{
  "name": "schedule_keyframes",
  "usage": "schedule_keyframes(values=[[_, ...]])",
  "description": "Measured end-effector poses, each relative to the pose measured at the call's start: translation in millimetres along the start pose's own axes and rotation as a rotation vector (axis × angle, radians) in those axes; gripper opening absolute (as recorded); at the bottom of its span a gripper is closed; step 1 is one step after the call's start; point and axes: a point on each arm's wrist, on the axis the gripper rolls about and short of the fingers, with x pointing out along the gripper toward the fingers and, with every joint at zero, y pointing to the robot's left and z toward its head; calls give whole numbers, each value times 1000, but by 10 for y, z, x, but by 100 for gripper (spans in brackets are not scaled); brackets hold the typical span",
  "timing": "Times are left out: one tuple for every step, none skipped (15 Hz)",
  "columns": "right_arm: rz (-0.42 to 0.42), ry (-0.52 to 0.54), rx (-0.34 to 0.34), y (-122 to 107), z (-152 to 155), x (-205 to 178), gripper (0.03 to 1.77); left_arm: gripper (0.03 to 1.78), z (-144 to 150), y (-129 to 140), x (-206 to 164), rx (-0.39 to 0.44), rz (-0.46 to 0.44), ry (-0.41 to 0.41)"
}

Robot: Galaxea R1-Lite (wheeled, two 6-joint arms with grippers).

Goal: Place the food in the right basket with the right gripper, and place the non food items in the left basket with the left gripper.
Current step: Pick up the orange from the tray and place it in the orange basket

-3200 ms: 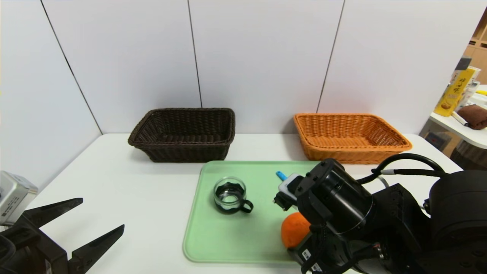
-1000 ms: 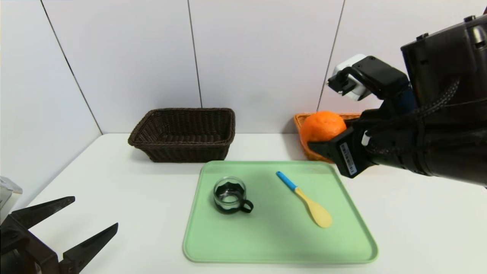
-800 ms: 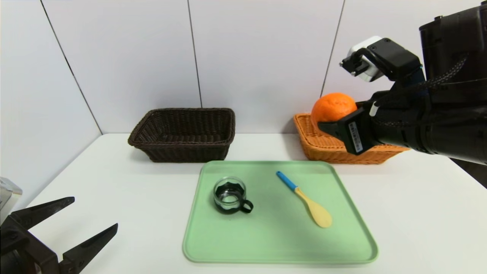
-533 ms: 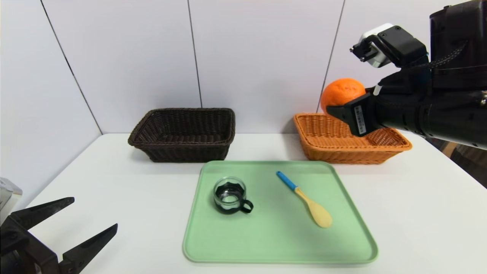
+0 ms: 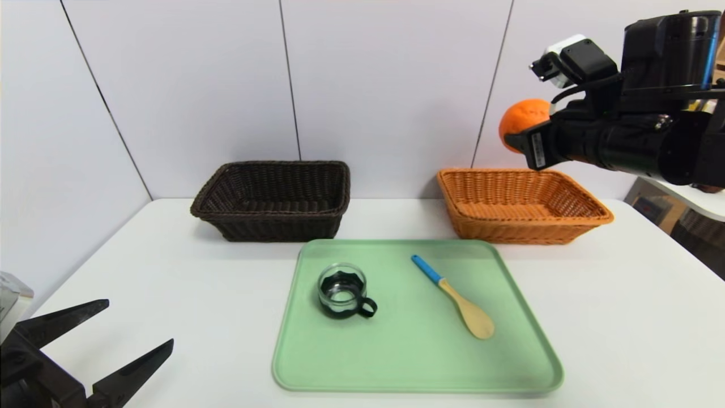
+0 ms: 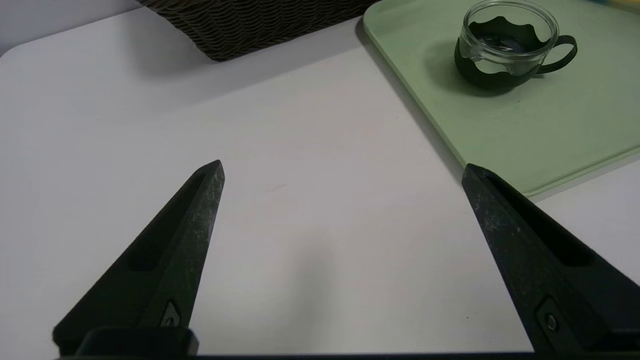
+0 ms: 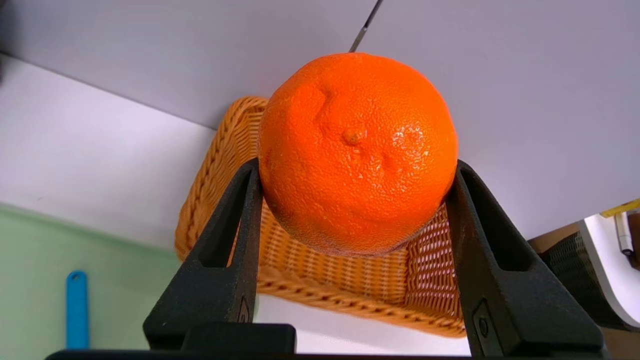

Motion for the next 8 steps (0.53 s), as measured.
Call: schedule_keyframes(values=[[-13, 6, 3, -59, 12, 85, 105, 169, -5, -1, 0, -1, -1, 5], [-25, 20, 4, -116, 14, 167, 105, 169, -7, -1, 1, -1, -2, 7], [-37, 34, 7, -174, 27, 246, 105, 169, -5, -1, 1, -1, -2, 6], [-47, 54, 11, -236, 37, 332, 105, 169, -5, -1, 2, -1, -3, 7], [-52, 72, 17, -294, 46, 414, 105, 169, -7, -1, 3, -1, -3, 8], [-55, 89, 25, -351, 53, 495, 105, 169, -13, -2, 4, -1, -3, 11], [-59, 109, 34, -403, 58, 578, 105, 169, -24, -3, 6, -1, -4, 15], [-64, 126, 40, -445, 71, 647, 105, 169, -32, -4, 6, -1, -4, 18]])
